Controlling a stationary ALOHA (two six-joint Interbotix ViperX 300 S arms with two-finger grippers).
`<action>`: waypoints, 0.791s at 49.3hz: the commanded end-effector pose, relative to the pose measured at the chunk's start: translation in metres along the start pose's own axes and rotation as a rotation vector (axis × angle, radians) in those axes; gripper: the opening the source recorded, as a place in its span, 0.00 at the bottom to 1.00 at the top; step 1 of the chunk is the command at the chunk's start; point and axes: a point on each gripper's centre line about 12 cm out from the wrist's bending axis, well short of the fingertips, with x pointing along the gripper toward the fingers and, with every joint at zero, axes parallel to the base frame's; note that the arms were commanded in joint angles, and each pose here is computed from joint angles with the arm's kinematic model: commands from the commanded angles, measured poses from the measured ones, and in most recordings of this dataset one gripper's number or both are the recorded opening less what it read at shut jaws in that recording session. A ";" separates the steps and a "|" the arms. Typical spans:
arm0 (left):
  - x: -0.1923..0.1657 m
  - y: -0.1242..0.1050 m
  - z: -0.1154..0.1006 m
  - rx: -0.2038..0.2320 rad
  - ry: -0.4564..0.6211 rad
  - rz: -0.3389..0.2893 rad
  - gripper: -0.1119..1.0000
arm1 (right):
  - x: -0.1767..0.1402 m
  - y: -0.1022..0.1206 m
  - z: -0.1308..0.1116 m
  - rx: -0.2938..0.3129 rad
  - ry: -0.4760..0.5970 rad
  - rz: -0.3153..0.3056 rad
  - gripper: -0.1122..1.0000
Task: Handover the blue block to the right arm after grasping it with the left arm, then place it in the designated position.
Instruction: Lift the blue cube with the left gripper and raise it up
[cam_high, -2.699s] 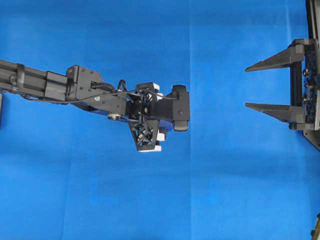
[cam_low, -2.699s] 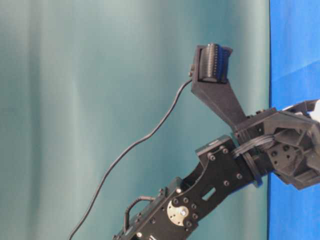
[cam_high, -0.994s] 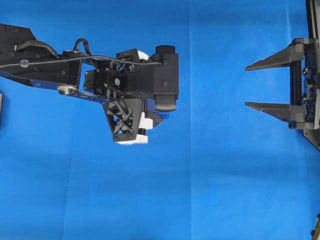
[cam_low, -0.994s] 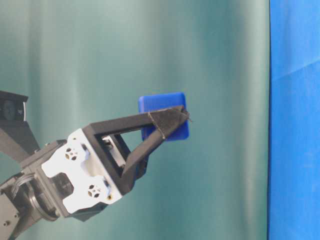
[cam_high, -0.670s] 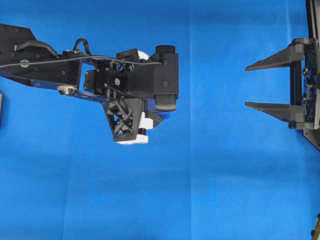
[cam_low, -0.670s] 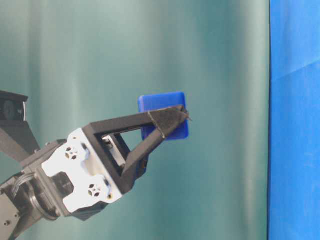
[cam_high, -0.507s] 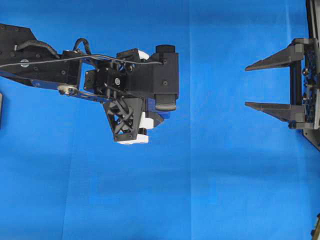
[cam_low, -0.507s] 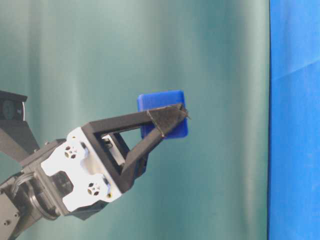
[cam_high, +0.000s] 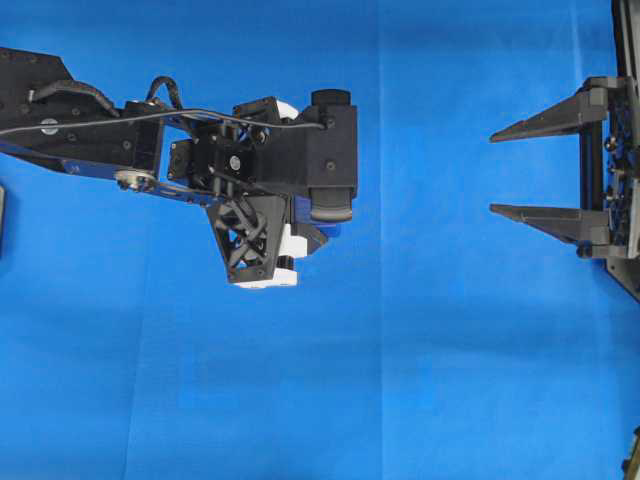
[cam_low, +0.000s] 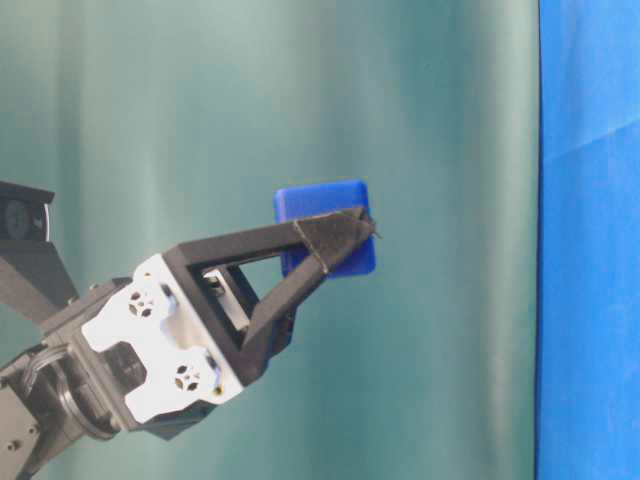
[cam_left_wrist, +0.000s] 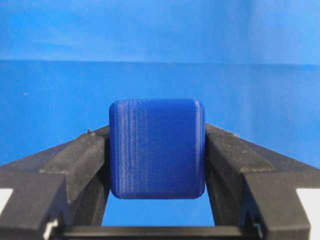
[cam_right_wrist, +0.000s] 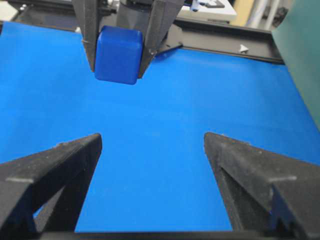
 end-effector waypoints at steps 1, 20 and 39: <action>-0.015 0.001 0.009 -0.002 -0.051 -0.001 0.51 | 0.002 0.000 0.010 0.005 -0.025 -0.002 0.95; -0.029 0.000 0.002 0.002 -0.317 -0.022 0.51 | 0.001 0.000 0.014 0.003 -0.038 -0.001 0.95; -0.051 0.000 -0.027 0.026 -0.677 -0.044 0.51 | 0.000 0.000 0.018 -0.001 -0.052 0.000 0.95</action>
